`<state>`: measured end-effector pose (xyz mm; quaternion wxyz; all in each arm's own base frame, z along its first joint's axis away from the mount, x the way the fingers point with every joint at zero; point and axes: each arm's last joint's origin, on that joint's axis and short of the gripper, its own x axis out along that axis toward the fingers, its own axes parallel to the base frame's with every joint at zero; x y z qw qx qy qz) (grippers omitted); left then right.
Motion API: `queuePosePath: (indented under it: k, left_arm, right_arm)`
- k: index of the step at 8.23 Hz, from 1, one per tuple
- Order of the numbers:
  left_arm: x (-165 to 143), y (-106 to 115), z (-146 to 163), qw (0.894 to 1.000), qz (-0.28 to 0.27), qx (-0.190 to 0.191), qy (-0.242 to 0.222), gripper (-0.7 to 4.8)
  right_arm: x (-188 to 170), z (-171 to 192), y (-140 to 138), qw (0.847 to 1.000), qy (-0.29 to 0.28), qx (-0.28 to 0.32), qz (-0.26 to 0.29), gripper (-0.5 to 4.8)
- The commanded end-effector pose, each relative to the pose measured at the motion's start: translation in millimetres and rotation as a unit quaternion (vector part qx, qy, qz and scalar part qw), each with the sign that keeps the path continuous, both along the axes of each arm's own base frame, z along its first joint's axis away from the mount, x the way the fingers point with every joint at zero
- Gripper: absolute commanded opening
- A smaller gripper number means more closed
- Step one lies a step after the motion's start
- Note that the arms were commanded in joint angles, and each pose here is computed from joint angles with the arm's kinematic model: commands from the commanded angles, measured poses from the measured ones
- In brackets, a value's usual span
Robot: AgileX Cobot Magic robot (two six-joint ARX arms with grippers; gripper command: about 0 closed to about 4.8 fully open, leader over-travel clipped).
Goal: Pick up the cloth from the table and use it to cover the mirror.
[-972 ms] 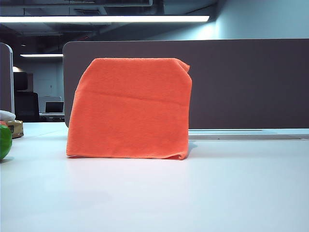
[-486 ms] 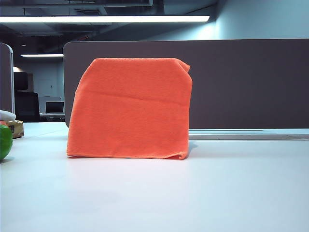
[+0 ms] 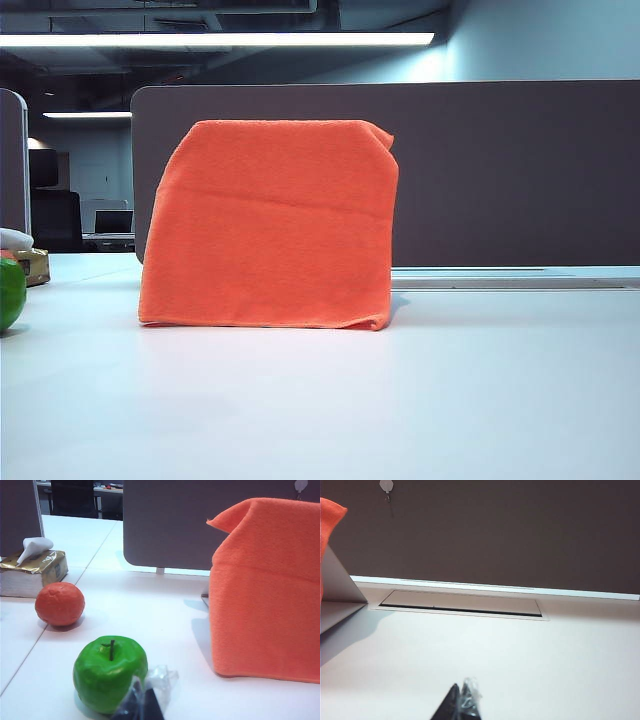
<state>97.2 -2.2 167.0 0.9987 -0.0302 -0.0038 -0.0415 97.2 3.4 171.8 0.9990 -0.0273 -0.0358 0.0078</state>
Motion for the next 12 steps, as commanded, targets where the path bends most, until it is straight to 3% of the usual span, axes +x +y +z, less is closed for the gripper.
queuePosePath:
  k: [1,12]
  left_arm:
    - [-0.5,-1.4,3.7,1.0,-0.006,0.001,-0.009,-0.06]
    - [-0.8,-5.0,4.2,1.0,-0.012,-0.002,-0.009,-0.05]
  right_arm:
    - [-0.1,0.8,0.1,1.0,-0.005,0.002,0.001,-0.05]
    - [-0.1,0.8,0.1,1.0,-0.005,0.002,0.002,-0.05]
